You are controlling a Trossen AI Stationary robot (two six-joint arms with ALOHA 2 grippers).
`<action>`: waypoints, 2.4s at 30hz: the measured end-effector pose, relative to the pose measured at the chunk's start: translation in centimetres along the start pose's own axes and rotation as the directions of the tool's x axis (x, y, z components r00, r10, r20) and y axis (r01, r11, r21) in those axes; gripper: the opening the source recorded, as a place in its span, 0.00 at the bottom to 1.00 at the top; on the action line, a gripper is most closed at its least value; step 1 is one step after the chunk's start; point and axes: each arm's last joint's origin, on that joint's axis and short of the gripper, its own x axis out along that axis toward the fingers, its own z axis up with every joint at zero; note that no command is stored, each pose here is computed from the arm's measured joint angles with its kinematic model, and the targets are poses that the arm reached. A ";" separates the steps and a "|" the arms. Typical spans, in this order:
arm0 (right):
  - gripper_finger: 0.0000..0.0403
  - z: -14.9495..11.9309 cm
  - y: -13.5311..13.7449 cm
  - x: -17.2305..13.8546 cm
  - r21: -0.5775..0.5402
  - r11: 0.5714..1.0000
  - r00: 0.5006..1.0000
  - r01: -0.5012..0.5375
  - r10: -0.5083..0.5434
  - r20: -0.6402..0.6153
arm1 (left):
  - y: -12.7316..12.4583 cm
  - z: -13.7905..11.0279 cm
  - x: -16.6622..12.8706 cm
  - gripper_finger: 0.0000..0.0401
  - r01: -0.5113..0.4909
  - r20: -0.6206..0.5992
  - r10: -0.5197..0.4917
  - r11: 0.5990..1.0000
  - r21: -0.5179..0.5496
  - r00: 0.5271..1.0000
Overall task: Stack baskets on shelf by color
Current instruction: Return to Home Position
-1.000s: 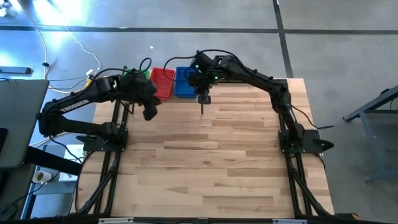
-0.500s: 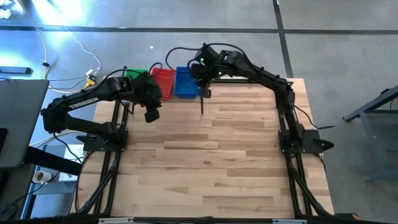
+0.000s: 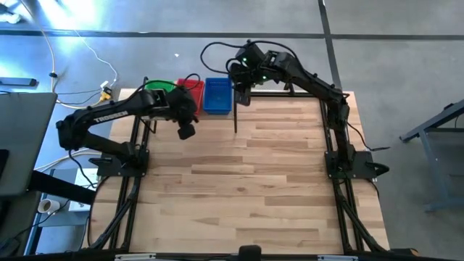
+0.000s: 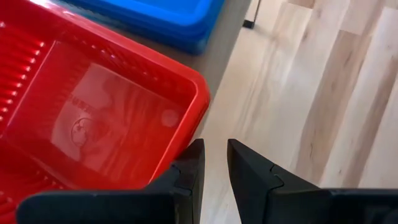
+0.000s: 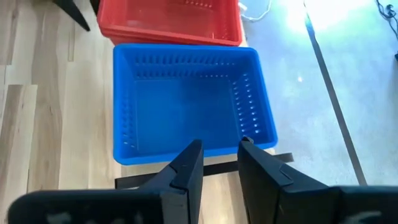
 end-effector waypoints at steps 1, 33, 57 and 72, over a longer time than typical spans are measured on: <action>0.22 0.0 0.0 0.0 0.000 1.000 1.000 0.000 0.000 0.000 | 0.0 0.1 0.1 0.16 -0.008 0.003 0.008 1.000 -0.001 1.000; 0.22 -0.1 1.2 0.0 0.192 0.981 0.998 -0.041 0.050 -0.042 | 0.2 -1.9 -8.7 0.16 0.186 0.371 -0.152 0.981 -0.056 0.916; 0.22 3.0 11.4 -2.9 0.290 0.957 1.000 -0.023 0.023 0.006 | -2.5 -16.5 -6.4 0.16 0.457 0.815 -0.293 0.889 0.039 0.500; 0.22 1.6 11.8 -8.0 0.326 0.939 0.994 0.107 -0.092 -0.060 | -4.0 -17.9 -0.9 0.16 0.506 0.864 -0.342 0.854 0.122 0.370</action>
